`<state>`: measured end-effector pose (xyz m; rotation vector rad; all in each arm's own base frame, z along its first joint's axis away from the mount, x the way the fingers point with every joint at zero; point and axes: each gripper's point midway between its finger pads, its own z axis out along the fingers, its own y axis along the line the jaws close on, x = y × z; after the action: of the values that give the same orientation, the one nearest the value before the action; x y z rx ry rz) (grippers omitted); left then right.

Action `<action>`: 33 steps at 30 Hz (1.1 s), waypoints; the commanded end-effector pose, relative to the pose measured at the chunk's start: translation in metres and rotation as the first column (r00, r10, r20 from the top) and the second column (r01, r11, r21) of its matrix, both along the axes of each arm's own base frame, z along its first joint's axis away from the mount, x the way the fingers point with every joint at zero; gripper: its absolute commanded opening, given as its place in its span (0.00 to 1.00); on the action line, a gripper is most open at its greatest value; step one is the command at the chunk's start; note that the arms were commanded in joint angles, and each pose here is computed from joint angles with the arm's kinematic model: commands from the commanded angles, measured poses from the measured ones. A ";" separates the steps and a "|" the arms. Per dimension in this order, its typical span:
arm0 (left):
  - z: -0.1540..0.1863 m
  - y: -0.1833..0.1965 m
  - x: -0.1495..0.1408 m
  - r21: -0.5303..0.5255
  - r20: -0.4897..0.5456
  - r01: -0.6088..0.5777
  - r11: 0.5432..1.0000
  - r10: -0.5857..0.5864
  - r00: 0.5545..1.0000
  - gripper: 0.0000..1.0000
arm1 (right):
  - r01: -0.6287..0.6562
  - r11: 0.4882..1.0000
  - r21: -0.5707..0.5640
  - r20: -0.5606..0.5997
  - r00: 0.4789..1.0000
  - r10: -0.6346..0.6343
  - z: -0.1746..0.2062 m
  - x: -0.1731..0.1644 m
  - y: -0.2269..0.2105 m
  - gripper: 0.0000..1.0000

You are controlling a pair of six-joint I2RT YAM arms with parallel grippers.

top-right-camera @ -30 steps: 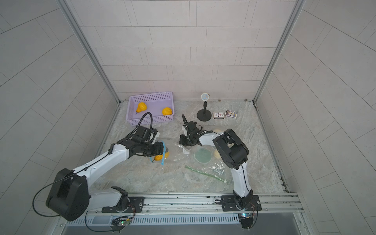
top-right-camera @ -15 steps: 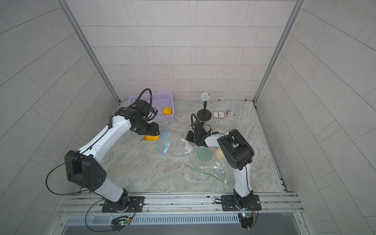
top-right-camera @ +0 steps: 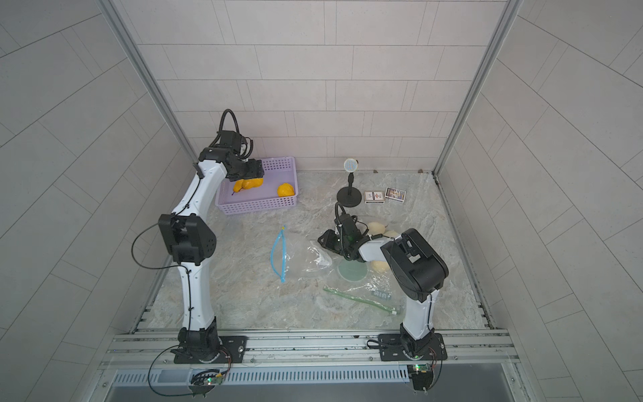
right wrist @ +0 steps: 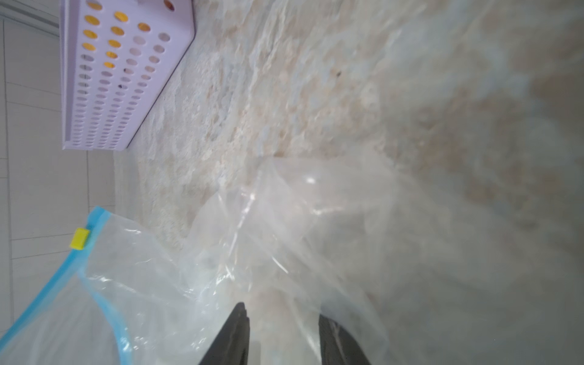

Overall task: Open the zip-top bag and take out the pear
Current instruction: Place the pear in the basket, then pick up the zipper food storage bag at the center of the board.

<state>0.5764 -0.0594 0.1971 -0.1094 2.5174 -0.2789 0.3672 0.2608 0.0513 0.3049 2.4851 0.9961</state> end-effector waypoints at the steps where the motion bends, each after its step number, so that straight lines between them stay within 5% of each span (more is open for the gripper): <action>1: -0.009 -0.012 0.011 -0.101 -0.028 0.024 0.995 -0.027 0.999 1.00 | -0.062 0.998 -0.005 -0.005 0.998 0.062 0.035 -0.018 -0.001 0.50; 4: 0.008 -0.020 0.003 -0.143 -0.018 0.045 0.989 -0.048 0.999 1.00 | -0.090 0.995 -0.045 0.056 0.994 0.092 0.074 -0.030 -0.013 0.59; 8: 0.078 -0.021 -0.034 -0.152 0.075 0.048 0.987 -0.037 0.997 1.00 | 0.028 0.970 -0.241 0.051 0.999 -0.016 0.096 -0.059 -0.082 0.60; 11: 0.129 -0.052 -0.085 -0.199 0.192 0.135 0.971 -0.097 0.977 1.00 | 0.219 0.887 -0.406 0.029 0.973 -0.228 0.088 -0.090 -0.172 0.63; 14: 0.140 -0.105 -0.141 -0.236 0.280 0.259 0.937 -0.190 0.941 1.00 | 0.387 0.778 -0.494 0.026 0.901 -0.432 0.074 -0.123 -0.247 0.72; 18: 0.094 -0.160 -0.200 -0.359 0.204 0.343 0.868 -0.286 0.936 1.00 | 0.398 0.788 -0.469 -0.151 0.843 -0.516 0.023 -0.157 -0.271 0.81; 22: 0.045 -0.187 -0.243 -0.403 0.114 0.368 0.838 -0.353 0.929 1.00 | 0.366 0.823 -0.435 -0.206 0.849 -0.487 0.007 -0.169 -0.260 0.81; 33: -0.038 -0.216 -0.305 -0.445 -0.032 0.394 0.804 -0.454 0.890 1.00 | 0.249 0.900 -0.359 -0.298 0.883 -0.364 -0.037 -0.189 -0.201 0.73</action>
<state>0.2686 -0.2675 0.1484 0.2852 2.6245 -0.9834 0.1794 0.0423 0.0230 0.7847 2.7426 0.3514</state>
